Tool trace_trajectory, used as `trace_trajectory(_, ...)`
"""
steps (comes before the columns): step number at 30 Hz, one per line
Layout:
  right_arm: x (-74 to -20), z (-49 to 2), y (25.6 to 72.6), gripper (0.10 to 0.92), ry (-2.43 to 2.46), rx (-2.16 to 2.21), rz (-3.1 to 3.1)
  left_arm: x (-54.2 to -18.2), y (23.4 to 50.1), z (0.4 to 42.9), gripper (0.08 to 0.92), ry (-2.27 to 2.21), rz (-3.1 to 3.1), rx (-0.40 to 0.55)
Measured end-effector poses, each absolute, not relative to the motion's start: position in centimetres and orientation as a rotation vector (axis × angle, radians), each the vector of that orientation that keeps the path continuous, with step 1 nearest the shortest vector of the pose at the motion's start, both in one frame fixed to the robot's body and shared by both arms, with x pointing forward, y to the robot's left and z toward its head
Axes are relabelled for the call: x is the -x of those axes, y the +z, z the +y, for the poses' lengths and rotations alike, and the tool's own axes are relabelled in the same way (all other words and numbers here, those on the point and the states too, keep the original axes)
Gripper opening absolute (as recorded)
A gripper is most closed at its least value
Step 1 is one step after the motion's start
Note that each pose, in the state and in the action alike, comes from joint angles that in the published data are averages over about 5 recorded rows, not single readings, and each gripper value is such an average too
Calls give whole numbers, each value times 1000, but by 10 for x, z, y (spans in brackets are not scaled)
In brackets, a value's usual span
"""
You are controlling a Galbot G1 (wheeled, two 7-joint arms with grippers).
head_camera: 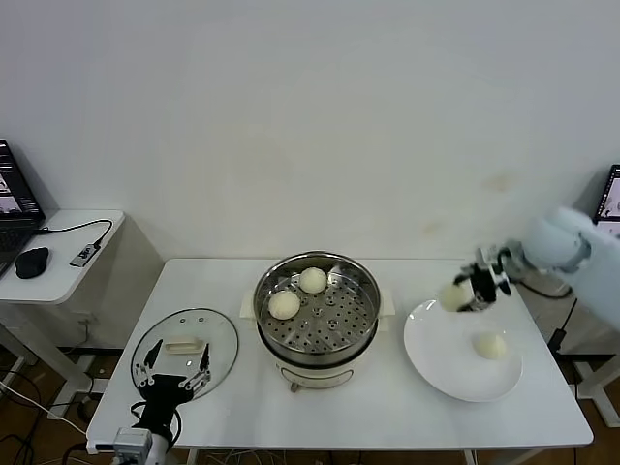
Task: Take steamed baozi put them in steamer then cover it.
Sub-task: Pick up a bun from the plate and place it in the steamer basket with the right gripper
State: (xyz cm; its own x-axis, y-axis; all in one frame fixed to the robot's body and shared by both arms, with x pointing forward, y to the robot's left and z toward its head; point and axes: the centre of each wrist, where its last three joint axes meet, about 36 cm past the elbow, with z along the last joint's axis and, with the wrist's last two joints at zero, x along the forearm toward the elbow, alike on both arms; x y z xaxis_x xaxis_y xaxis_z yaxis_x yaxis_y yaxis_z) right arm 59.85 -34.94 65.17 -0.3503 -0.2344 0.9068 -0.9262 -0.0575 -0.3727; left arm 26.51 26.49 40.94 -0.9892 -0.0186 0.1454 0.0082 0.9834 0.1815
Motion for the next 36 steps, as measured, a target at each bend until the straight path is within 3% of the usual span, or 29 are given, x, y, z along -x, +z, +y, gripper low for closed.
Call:
trace_trajectory(8,-618,-265,677,585,1569,-1444,-1586,-265,410,268,823,-272,-2983,-25)
trace_trajectory(23,-622,-121,637,598,1865,-1843,-1164,-262,417,271,823,-265,-2998,-59)
trace_trajectory(36,-611,-61,597,602,2102,-2042,-742,-261,420,270,823,-253,-3007,-74)
